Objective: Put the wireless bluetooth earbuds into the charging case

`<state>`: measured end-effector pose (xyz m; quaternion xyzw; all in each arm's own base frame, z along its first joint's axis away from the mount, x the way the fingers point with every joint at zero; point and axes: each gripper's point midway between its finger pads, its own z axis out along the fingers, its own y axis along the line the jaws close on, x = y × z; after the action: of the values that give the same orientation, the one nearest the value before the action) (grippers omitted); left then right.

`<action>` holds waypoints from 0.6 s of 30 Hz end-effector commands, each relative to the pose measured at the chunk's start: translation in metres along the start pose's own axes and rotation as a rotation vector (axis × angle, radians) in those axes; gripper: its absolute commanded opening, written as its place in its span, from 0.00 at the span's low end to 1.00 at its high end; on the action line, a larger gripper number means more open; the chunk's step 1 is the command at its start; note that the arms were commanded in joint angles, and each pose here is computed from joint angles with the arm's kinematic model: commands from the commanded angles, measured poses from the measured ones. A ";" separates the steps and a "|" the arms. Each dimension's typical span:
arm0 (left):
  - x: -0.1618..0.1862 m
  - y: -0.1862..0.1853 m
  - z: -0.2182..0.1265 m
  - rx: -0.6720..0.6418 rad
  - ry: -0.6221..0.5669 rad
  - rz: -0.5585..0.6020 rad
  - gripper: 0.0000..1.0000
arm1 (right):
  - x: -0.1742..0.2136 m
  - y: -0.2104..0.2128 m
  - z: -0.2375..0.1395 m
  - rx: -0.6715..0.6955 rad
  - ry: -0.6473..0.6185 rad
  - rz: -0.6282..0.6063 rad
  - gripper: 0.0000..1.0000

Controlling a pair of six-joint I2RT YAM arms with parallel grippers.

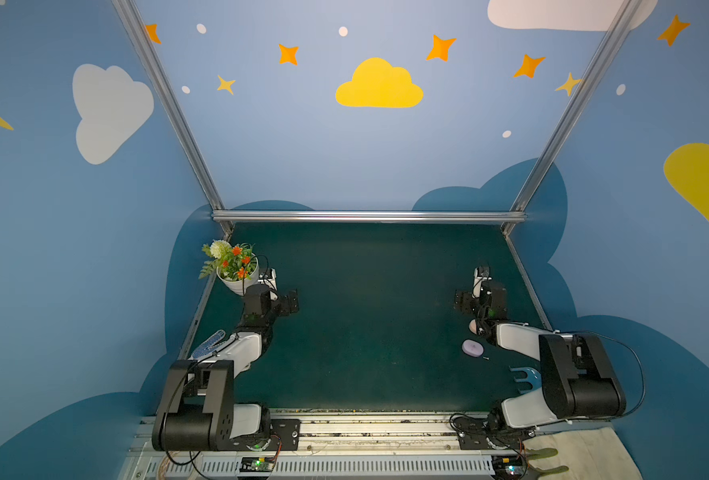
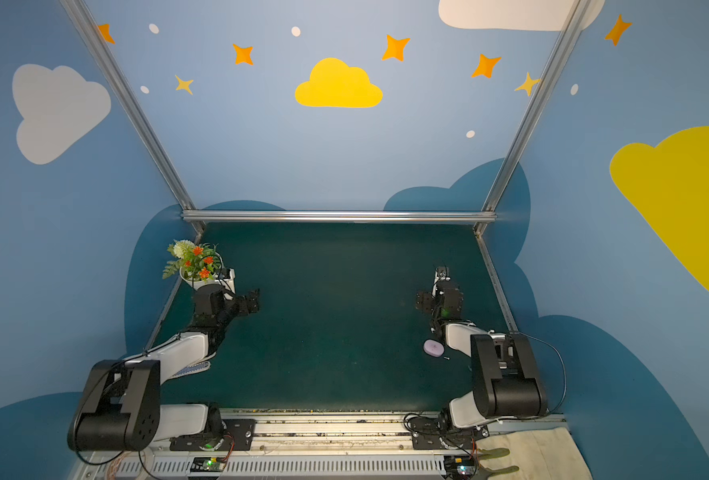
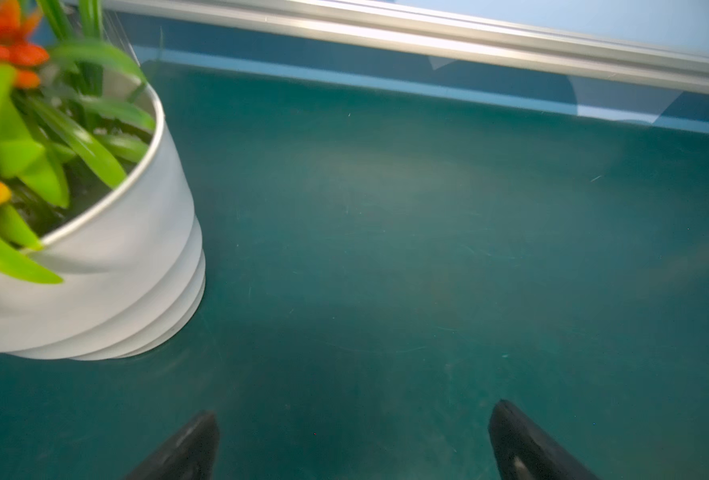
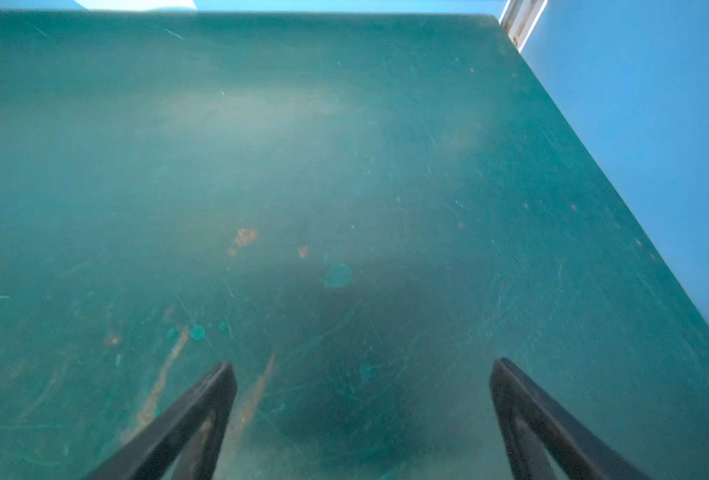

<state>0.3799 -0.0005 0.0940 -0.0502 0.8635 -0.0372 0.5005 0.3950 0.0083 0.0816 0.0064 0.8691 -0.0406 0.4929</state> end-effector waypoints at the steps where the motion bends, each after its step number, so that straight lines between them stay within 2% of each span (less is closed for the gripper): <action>1: -0.011 0.002 0.007 -0.006 -0.053 0.013 1.00 | -0.011 0.004 -0.005 -0.044 -0.087 0.002 0.96; 6: -0.002 0.007 0.015 -0.016 -0.052 0.000 1.00 | -0.009 0.007 -0.007 -0.070 -0.139 0.001 0.96; 18: 0.002 0.009 0.018 -0.024 -0.051 -0.005 1.00 | -0.006 0.008 -0.007 -0.075 -0.144 -0.004 0.96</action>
<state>0.3946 0.0053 0.0827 -0.0553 0.8535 -0.0300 0.5172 0.3912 0.0166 0.0873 -0.0123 0.8380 -0.0100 0.5454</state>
